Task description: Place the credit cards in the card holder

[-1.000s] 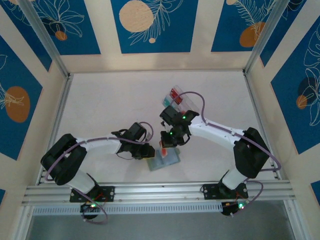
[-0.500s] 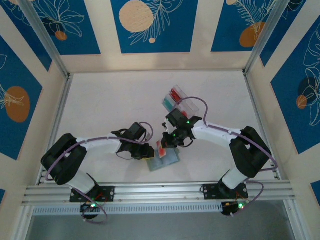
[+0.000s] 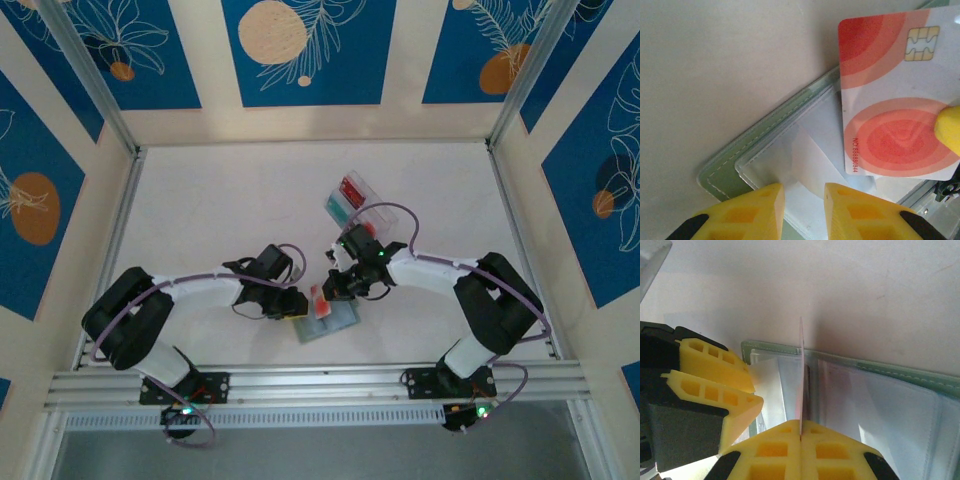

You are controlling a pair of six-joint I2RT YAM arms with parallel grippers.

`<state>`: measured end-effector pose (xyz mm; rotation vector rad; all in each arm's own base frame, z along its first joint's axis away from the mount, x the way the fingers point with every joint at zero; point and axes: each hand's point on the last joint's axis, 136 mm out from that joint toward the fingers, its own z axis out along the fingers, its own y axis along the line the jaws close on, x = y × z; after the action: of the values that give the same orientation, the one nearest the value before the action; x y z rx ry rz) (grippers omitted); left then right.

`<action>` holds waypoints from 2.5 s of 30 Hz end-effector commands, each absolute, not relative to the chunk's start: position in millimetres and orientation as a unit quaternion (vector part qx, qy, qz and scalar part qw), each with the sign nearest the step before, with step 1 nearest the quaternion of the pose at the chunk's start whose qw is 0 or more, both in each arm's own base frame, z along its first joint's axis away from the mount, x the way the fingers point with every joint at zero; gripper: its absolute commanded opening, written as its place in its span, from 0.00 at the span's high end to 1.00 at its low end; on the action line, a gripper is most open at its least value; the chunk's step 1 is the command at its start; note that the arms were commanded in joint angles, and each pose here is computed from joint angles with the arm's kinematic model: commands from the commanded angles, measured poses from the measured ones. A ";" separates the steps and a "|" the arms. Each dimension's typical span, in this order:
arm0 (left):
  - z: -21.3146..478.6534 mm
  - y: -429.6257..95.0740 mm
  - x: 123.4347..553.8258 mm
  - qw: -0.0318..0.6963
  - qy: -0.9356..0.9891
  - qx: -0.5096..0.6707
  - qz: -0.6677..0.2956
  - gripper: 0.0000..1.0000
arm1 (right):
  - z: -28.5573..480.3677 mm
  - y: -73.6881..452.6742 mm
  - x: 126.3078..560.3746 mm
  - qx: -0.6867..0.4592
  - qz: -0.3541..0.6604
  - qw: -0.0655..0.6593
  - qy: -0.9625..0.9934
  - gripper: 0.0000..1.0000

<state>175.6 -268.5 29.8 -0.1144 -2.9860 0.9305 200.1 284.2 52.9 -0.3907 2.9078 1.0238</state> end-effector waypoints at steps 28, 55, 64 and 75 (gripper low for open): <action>23.0 -263.9 177.9 0.011 -0.958 -0.039 0.285 0.73 | 23.6 274.7 152.3 -0.131 0.340 -0.090 0.927 1.00; 19.9 -263.4 179.0 0.012 -0.957 -0.036 0.287 0.73 | 5.1 267.6 143.1 -0.126 0.303 -0.149 0.933 1.00; 21.1 -263.6 178.8 0.010 -0.957 -0.035 0.289 0.72 | 8.0 285.3 147.1 -0.142 0.308 -0.151 0.929 1.00; 35.5 -264.3 178.6 0.001 -0.952 -0.028 0.305 0.72 | 0.6 289.2 148.0 -0.098 0.292 -0.145 0.940 1.00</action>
<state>176.4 -267.0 30.0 -0.1158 -2.9750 0.9386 158.8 300.0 23.4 -0.4057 3.1747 1.1633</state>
